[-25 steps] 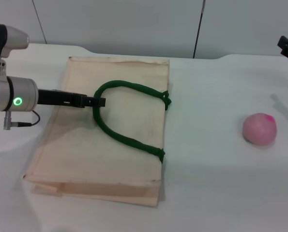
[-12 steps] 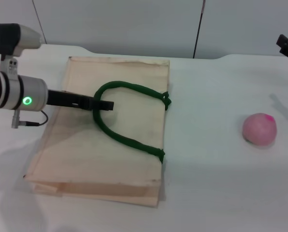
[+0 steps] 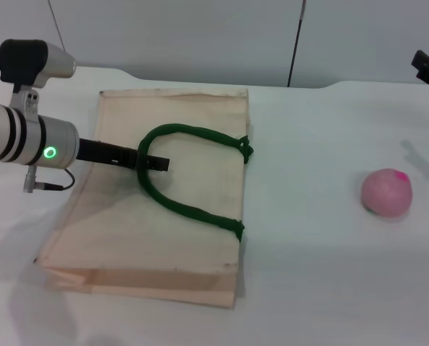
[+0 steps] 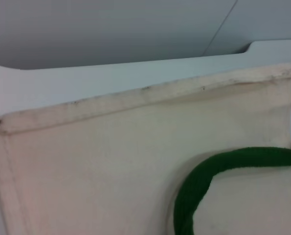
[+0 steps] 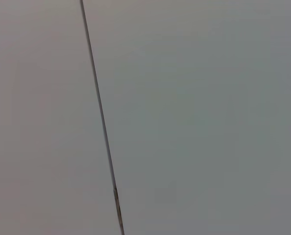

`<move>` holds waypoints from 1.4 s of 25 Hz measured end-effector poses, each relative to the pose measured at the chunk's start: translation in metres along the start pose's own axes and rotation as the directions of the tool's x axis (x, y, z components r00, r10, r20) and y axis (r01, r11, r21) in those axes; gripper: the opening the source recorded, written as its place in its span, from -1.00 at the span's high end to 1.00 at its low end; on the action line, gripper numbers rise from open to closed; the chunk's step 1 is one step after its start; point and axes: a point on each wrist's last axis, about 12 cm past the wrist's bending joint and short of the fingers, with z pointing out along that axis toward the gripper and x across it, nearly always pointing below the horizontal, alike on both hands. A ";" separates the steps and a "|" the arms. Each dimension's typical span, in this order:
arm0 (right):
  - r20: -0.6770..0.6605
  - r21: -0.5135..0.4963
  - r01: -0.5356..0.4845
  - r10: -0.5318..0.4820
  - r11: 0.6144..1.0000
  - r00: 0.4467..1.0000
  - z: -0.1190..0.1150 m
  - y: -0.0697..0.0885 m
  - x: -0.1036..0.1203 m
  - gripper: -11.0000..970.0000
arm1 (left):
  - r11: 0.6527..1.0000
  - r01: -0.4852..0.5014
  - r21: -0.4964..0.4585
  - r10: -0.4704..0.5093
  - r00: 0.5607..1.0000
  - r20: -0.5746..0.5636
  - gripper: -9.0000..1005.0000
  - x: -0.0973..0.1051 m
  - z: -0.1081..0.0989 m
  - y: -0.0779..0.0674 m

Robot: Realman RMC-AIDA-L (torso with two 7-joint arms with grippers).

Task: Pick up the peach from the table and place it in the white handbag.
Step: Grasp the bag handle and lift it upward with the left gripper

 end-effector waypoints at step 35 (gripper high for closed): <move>-0.156 -0.239 0.023 -0.062 0.971 0.986 -0.009 0.011 -0.006 -0.83 | 0.996 -0.031 0.079 0.021 0.992 0.124 0.74 -0.014 -0.002 -0.009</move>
